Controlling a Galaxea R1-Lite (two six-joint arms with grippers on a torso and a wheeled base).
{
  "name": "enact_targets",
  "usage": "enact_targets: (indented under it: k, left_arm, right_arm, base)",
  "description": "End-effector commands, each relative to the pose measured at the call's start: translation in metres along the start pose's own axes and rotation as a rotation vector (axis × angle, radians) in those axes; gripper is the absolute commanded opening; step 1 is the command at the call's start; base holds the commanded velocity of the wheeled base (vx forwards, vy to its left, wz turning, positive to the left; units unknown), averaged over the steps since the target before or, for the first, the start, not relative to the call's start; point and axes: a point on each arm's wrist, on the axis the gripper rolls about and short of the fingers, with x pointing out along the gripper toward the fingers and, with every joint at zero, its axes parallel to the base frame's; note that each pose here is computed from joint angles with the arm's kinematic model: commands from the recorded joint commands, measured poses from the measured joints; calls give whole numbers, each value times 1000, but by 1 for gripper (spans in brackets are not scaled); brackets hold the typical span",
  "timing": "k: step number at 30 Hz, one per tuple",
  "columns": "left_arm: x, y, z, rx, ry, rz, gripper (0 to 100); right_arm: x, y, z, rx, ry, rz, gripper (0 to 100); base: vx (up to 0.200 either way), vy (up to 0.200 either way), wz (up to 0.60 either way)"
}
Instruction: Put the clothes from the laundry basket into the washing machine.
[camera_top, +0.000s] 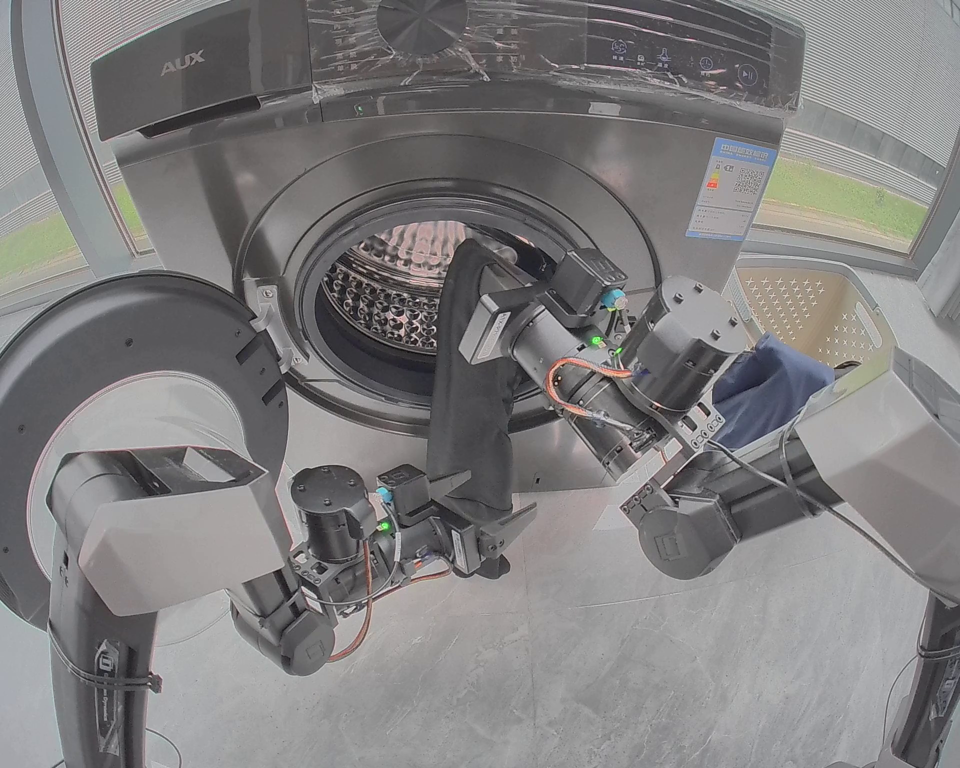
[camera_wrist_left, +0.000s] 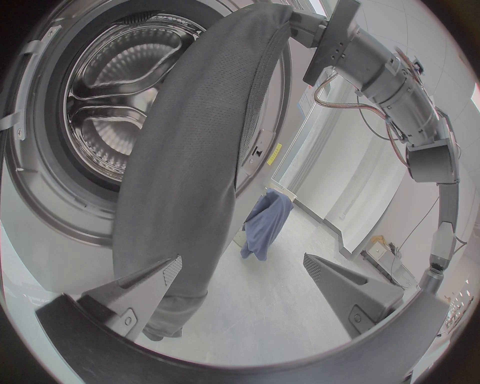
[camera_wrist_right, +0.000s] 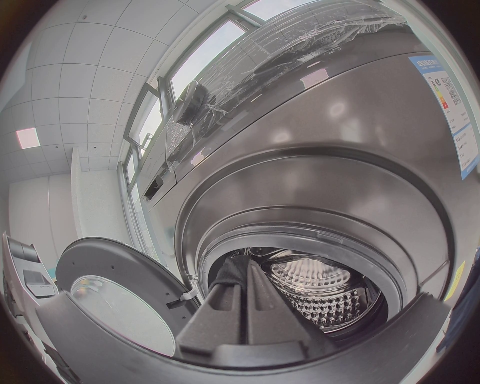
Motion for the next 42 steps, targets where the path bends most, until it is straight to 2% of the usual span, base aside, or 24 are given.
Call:
enact_targets:
  k: [1,5,11,18,24,25,37,41,42]
  left_arm:
    - [21,8,-11,3,-29,34,100]
    - [37,20,-13,33,-95,168,100]
    - [42,27,-17,89,-92,224,100]
    - [42,31,-17,92,-90,273,100]
    - [42,42,-13,94,-103,307,100]
    - [42,42,-12,94,-104,307,0]
    - [41,41,-6,97,-126,322,0]
    - [14,27,10,101,-114,303,0]
    - [1,20,19,98,-102,289,0]
  right_arm:
    - [-1,0,-1,3,1,-1,0]
    - [-1,1,-1,4,1,0,0]
    - [-2,1,-2,6,5,1,0]
    - [-2,3,-2,11,5,-1,0]
    - [-3,4,-3,11,9,0,0]
    - [-3,4,-3,11,10,0,0]
    - [-5,-1,-6,6,18,-10,0]
    - [-7,-6,-5,2,19,-19,0]
    - [-7,-8,-4,0,20,-23,0]
  base:
    - [0,0,0]
    - [0,0,0]
    - [0,0,0]
    - [0,0,0]
    - [0,0,0]
    - [0,0,0]
    - [0,0,0]
    - [0,0,0]
    - [0,0,0]
